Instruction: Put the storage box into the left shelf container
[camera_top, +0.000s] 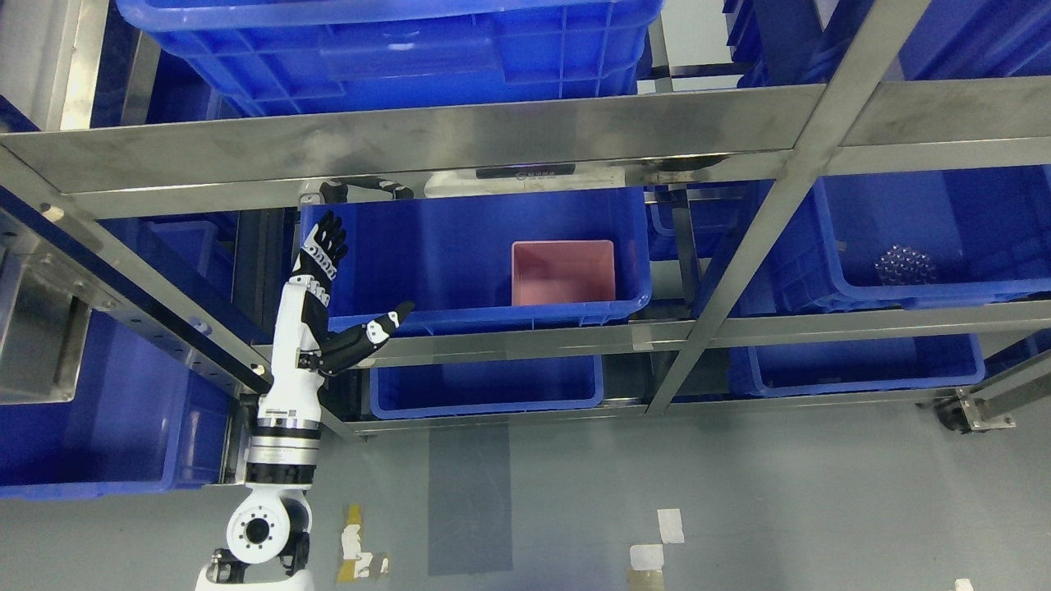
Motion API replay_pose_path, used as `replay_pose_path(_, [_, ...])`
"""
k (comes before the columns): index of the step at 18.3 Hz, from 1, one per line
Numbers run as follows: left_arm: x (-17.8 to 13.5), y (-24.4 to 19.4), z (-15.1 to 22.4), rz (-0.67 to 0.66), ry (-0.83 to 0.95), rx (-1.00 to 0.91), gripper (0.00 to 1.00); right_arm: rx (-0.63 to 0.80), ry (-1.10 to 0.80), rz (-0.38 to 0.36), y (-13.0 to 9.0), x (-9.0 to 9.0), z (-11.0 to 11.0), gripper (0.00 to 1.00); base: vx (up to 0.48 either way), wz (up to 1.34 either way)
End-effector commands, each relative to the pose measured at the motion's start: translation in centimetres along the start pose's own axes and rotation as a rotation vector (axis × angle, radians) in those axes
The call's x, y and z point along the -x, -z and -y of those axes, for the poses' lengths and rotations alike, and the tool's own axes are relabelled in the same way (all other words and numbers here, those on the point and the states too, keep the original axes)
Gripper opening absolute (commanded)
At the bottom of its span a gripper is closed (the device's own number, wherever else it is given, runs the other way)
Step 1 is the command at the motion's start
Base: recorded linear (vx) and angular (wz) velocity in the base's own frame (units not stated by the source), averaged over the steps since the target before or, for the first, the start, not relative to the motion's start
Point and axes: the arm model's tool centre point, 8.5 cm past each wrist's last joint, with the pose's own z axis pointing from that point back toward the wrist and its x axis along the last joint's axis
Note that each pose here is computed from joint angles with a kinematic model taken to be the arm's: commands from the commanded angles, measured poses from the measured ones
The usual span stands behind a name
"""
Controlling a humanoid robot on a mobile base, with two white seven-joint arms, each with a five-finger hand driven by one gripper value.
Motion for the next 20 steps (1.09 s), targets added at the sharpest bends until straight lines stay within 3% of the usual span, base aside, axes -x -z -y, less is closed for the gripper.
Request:
replay_pose_path(1, [-0.8,0.9,0.1,0.027,0.036,0.028,1.00,0.016,0.020,0.025,0.1,-1.0,1.1,1.00,0.000,0.00])
replay_pose_path(20, [1.0,-1.6,0.3,-0.002,0.030,0.031,1.00,0.017,0.020,0.022,0.0,-0.9,1.1,1.00,-0.001,0.01])
